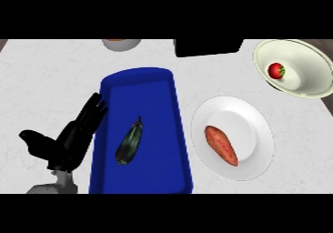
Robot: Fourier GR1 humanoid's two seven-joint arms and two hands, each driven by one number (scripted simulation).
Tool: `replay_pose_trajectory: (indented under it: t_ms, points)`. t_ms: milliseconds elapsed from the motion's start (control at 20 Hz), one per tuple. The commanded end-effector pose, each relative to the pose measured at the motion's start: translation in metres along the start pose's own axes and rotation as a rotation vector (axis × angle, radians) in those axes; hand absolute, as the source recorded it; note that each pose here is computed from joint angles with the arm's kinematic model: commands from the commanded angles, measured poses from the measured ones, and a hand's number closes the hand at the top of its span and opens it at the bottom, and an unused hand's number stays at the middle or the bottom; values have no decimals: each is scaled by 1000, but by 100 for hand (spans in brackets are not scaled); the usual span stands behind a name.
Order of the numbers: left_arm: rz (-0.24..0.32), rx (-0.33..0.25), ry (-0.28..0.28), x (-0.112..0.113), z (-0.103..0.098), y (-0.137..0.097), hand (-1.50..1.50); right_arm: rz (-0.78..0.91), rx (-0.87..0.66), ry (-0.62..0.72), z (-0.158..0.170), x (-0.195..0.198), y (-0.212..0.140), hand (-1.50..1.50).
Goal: Pick the tomato from the plate and place it in the bowl
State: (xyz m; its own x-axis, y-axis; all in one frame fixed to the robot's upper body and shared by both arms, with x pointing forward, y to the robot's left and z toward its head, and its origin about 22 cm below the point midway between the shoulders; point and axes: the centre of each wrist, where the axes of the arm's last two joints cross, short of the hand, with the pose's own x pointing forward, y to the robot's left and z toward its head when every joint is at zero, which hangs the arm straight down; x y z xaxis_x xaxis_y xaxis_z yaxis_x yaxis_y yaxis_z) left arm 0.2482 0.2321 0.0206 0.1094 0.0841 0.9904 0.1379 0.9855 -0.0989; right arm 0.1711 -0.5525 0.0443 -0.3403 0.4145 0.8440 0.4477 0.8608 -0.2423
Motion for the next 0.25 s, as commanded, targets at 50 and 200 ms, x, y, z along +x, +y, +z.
replay_pose_trajectory:
  t_ms: [50, 200]
  points:
    - [6, 29, 1, -3, 5, 6, 0, -51, 74, -3, 104, 3, -18, 150]
    - [11, 15, -19, 1, 5, 9, 0, -86, 174, 86, 160, 11, -17, 150]
